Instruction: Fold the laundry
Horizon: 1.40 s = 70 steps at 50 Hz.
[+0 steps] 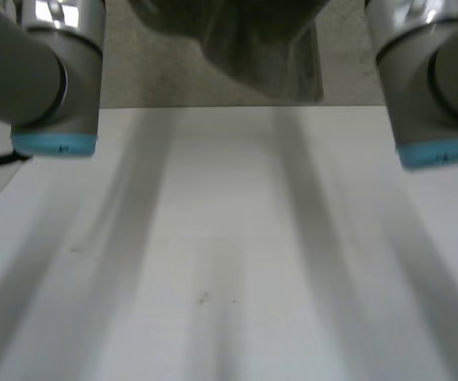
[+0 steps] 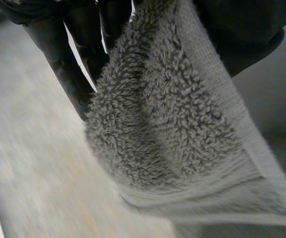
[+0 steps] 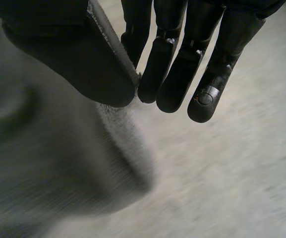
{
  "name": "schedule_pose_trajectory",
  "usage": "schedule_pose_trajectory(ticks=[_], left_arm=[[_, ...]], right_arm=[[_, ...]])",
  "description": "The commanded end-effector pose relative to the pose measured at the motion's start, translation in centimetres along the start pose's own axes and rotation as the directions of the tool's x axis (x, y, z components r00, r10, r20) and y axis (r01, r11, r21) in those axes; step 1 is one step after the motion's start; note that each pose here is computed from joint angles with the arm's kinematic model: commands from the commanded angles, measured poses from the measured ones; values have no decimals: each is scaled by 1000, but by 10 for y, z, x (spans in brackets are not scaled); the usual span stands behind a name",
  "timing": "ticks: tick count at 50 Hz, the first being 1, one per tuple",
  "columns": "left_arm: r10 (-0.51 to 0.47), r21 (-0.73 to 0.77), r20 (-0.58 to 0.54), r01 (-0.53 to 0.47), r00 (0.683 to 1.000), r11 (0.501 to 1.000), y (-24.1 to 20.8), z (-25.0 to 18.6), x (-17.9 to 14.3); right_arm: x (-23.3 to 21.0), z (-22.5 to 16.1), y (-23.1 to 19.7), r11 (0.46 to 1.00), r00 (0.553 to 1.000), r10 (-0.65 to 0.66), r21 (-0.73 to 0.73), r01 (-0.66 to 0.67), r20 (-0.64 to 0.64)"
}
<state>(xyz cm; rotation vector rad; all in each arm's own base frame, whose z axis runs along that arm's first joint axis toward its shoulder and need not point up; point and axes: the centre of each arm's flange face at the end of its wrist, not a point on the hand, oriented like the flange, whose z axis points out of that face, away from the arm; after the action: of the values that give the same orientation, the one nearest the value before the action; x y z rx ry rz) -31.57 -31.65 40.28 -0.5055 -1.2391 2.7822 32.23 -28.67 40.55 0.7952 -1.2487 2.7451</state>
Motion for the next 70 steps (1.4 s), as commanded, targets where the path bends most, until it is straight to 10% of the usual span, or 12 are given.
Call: schedule_pose_trajectory(ticks=[1, 13, 21, 28, 40, 47, 57, 70], left_arm=[[13, -347, -150, -65, 989, 936, 78, -71, 16], [-110, -673, -380, -192, 919, 714, 147, -214, 44], [-58, -669, -481, -323, 875, 669, 134, -249, 37], [-25, -646, -518, -371, 855, 667, 123, -258, 33], [-16, -642, -513, -371, 858, 671, 115, -262, 28], [-16, -643, -512, -371, 859, 670, 116, -264, 29], [-18, -648, -513, -373, 858, 664, 116, -266, 28], [-24, -652, -516, -375, 856, 659, 117, -269, 28]], right_arm=[[-42, -62, 57, 947, 971, 49, -319, 30, 235], [-105, -193, 140, 655, 809, 314, -730, 193, 496], [-98, -215, 122, 574, 742, 412, -783, 240, 529], [-84, -211, 93, 611, 718, 440, -766, 201, 539], [-51, -150, 80, 731, 817, 347, -678, 72, 461], [-76, -130, 110, 772, 758, 294, -612, 171, 583], [-105, -129, 150, 791, 683, 192, -522, 317, 705], [-124, -121, 201, 750, 718, 135, -544, 376, 683]])
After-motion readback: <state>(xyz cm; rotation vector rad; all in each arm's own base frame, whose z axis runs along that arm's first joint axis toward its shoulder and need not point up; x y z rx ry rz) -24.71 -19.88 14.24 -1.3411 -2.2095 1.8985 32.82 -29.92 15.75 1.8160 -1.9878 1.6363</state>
